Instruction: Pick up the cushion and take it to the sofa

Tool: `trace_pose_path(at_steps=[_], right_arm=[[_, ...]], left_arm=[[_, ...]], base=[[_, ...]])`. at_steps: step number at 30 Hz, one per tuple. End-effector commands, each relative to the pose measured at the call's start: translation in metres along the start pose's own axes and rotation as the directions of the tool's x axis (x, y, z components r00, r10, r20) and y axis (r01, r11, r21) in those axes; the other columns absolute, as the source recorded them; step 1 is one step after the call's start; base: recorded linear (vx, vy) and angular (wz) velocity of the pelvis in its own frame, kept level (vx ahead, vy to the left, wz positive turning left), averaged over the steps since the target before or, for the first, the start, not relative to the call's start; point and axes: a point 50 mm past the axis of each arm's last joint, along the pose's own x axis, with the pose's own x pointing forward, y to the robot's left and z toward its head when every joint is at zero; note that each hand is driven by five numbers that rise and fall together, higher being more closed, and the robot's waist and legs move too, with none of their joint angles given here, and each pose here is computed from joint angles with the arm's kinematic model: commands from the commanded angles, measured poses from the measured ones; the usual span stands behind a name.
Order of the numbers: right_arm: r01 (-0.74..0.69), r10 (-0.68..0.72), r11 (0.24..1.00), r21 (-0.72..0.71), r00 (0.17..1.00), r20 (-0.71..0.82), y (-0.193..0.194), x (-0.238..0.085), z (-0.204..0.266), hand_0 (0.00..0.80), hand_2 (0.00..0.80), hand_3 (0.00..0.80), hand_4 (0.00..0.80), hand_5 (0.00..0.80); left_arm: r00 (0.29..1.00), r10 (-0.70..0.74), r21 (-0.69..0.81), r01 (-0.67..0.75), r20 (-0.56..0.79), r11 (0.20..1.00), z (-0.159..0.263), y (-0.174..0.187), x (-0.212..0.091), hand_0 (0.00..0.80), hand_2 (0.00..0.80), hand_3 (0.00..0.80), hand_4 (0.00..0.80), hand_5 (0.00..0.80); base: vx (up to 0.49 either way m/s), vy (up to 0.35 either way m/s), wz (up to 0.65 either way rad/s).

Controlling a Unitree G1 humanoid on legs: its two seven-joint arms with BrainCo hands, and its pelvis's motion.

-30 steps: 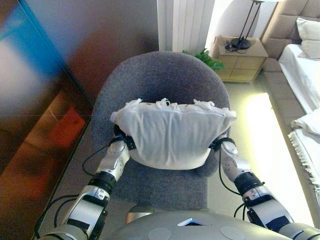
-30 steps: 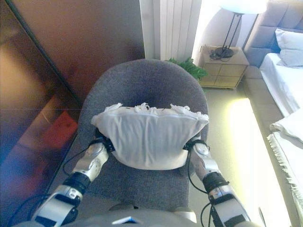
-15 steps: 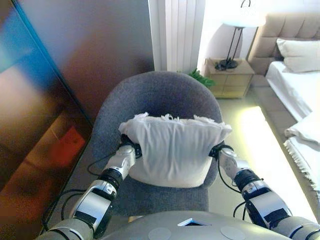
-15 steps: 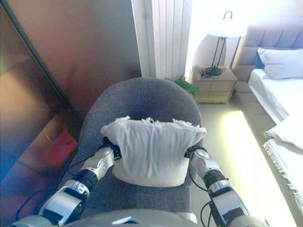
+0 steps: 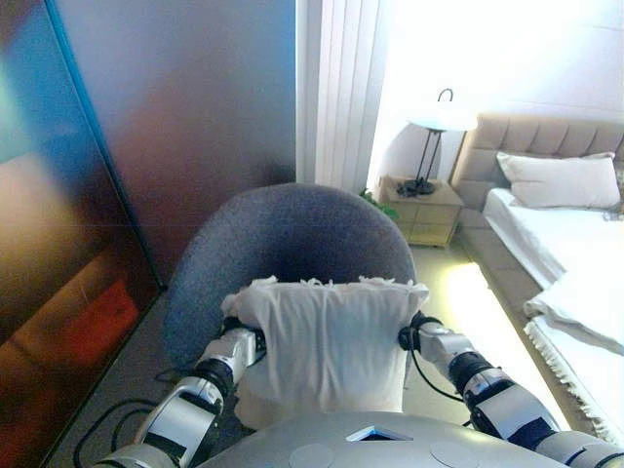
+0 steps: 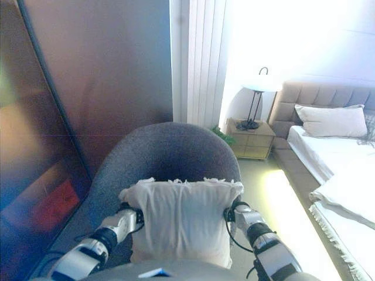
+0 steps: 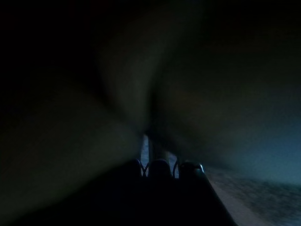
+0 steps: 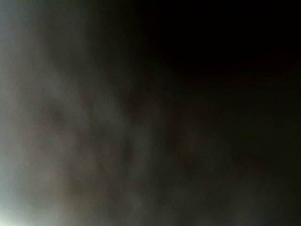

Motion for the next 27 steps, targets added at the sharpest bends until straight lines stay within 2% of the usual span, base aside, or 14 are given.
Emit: trace_pose_path(at_steps=[1, 2, 3, 4, 27], right_arm=[[-0.002, 0.010, 0.998, -0.056, 0.989, 0.146, 0.010, -0.001, 0.037, 0.800, 0.800, 0.800, 0.800, 0.800], [0.006, 0.004, 0.998, -0.065, 0.988, 0.154, 0.010, -0.001, 0.039, 0.555, 0.555, 0.555, 0.555, 0.555], [0.021, -0.010, 0.997, -0.071, 0.987, 0.159, 0.009, -0.002, 0.040, 0.125, 0.125, 0.125, 0.125, 0.125], [0.042, -0.029, 0.996, -0.073, 0.986, 0.163, 0.008, -0.003, 0.041, 0.000, 0.000, 0.000, 0.000, 0.000], [0.135, -0.130, 0.991, -0.017, 0.977, 0.166, -0.033, -0.010, 0.016, 0.000, 0.000, 0.000, 0.000, 0.000]], left_arm=[[0.985, -0.106, 0.055, 0.100, 0.134, 0.993, 0.033, -0.038, -0.012, 0.000, 0.000, 0.000, 0.000, 0.000], [0.985, -0.107, 0.056, 0.101, 0.134, 0.993, 0.032, -0.038, -0.013, 0.000, 0.000, 0.000, 0.000, 0.000], [0.985, -0.108, 0.057, 0.101, 0.137, 0.993, 0.031, -0.038, -0.012, 0.000, 0.000, 0.000, 0.000, 0.000], [0.985, -0.104, 0.055, 0.097, 0.141, 0.994, 0.030, -0.037, -0.012, 0.000, 0.000, 0.000, 0.000, 0.000], [0.980, -0.123, 0.036, 0.119, 0.154, 0.992, -0.001, -0.012, -0.003, 0.000, 0.000, 0.000, 0.000, 0.000]], base=[[0.014, 0.061, 0.00], [0.004, 0.060, 0.00], [0.005, 0.056, 0.00], [0.005, 0.052, 0.00], [0.013, 0.033, 0.03]])
